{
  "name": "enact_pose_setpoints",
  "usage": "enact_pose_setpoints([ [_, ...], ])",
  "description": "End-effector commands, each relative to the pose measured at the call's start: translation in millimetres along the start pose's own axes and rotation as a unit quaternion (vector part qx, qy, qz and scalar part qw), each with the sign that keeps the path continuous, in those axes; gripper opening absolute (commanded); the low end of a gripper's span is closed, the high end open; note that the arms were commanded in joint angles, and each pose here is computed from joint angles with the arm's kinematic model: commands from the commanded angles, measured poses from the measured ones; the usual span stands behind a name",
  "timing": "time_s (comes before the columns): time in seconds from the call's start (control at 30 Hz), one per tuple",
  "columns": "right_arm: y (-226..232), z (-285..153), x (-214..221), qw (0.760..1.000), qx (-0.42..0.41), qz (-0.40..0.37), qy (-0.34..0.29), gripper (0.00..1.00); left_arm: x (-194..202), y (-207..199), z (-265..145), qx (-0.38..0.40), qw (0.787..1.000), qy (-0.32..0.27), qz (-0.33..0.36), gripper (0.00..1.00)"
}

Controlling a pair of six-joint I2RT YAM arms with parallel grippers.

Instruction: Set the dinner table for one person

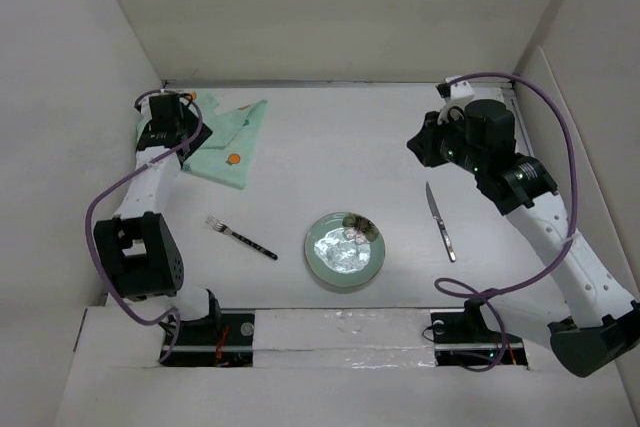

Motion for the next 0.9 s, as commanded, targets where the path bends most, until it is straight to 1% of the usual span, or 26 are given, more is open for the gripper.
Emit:
enact_pose_setpoints([
  [0.0, 4, -2, 3, 1.0, -0.016, 0.0, -0.009, 0.14, 4, 20, 14, -0.03, 0.999, 0.012, -0.032, 0.56],
  [0.03, 8, 0, 5, 1.0, -0.023, -0.003, -0.007, 0.27, 2, 26, 18, -0.04, 0.998, 0.01, -0.038, 0.56],
  [0.1, 8, 2, 7, 1.0, -0.025, -0.002, -0.001, 0.39, 8, 35, 31, -0.061, 0.997, 0.017, -0.038, 0.56],
  [0.13, 11, 3, 10, 1.0, -0.029, -0.004, 0.004, 0.46, 9, 35, 36, -0.062, 0.997, 0.018, -0.037, 0.57],
  [0.17, 11, 4, 11, 1.0, -0.03, -0.004, 0.005, 0.48, 12, 38, 41, -0.072, 0.996, 0.023, -0.04, 0.57],
  [0.23, 14, 8, 18, 0.999, -0.036, -0.005, 0.017, 0.51, 22, 47, 58, -0.096, 0.994, 0.042, -0.043, 0.56],
  [0.33, 20, 12, 21, 0.999, -0.042, -0.009, 0.031, 0.52, 43, 59, 75, -0.114, 0.99, 0.07, -0.046, 0.54],
  [0.43, 20, 12, 23, 0.999, -0.036, -0.011, 0.036, 0.53, 56, 70, 81, -0.133, 0.986, 0.09, -0.045, 0.52],
  [0.5, 21, 15, 25, 0.998, -0.037, -0.013, 0.039, 0.53, 59, 73, 81, -0.138, 0.986, 0.089, -0.042, 0.51],
  [0.67, 24, 22, 33, 0.998, -0.039, -0.01, 0.051, 0.53, 80, 83, 87, -0.148, 0.983, 0.107, -0.024, 0.48],
  [0.73, 27, 26, 34, 0.998, -0.043, -0.01, 0.053, 0.53, 91, 78, 95, -0.146, 0.982, 0.12, -0.014, 0.41],
  [0.77, 27, 28, 34, 0.998, -0.043, -0.01, 0.053, 0.53, 97, 70, 97, -0.137, 0.983, 0.126, -0.008, 0.22],
  [0.8, 27, 30, 33, 0.998, -0.042, -0.01, 0.053, 0.53, 103, 66, 101, -0.132, 0.982, 0.134, -0.004, 0.09],
  [0.83, 30, 32, 34, 0.997, -0.044, -0.013, 0.055, 0.52, 103, 56, 104, -0.119, 0.983, 0.138, -0.005, 0.0],
  [0.87, 29, 33, 33, 0.997, -0.043, -0.013, 0.055, 0.51, 105, 49, 105, -0.109, 0.984, 0.143, -0.004, 0.0],
])
Point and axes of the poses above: each gripper's point midway between its finger pads, its own z axis out along the fingers, its own y axis along the line the jaws close on, x = y × z, the point moved 1 cm from there along -z, back along the fingers, and after that the axes turned 4 degrees about -z, right-handed, at the moved point
